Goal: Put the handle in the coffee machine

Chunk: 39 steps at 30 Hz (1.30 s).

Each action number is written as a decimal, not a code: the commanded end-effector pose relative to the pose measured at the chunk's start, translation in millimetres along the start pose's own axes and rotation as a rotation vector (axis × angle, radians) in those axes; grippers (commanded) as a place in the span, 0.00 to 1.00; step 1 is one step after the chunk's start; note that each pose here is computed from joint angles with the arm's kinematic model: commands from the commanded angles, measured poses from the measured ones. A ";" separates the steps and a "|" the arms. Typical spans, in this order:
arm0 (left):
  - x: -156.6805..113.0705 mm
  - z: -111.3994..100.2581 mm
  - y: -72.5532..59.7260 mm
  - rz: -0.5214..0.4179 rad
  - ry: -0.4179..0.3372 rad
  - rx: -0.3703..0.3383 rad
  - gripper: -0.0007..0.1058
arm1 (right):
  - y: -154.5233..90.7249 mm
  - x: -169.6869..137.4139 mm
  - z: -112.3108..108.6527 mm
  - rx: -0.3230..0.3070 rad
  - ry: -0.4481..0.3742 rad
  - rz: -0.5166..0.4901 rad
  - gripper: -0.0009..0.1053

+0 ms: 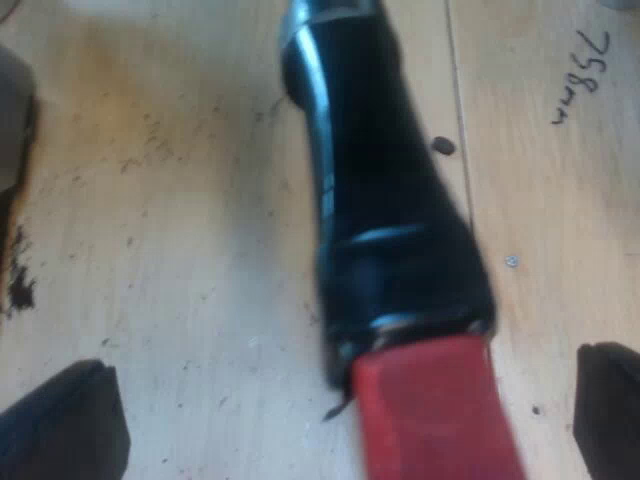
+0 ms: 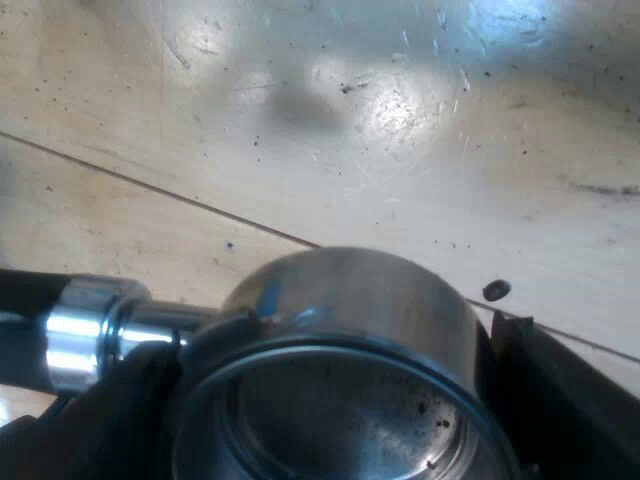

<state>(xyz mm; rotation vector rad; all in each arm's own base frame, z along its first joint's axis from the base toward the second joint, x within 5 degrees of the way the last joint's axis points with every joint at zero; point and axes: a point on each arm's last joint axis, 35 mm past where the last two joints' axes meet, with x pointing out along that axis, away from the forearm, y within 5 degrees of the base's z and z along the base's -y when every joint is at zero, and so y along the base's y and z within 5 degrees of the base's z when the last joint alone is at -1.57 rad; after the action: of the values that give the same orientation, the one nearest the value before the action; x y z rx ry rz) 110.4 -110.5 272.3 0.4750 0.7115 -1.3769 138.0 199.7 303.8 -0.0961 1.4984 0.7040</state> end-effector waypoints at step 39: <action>5.1 2.1 4.1 0.009 0.008 0.001 0.01 | 1.3 -8.8 0.6 0.096 -0.042 -0.008 0.01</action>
<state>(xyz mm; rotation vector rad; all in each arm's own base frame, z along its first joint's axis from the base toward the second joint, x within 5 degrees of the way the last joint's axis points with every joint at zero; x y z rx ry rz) 115.9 -114.1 268.4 0.4824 0.7268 -1.3557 139.0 199.4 304.5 -0.0281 1.5124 0.6121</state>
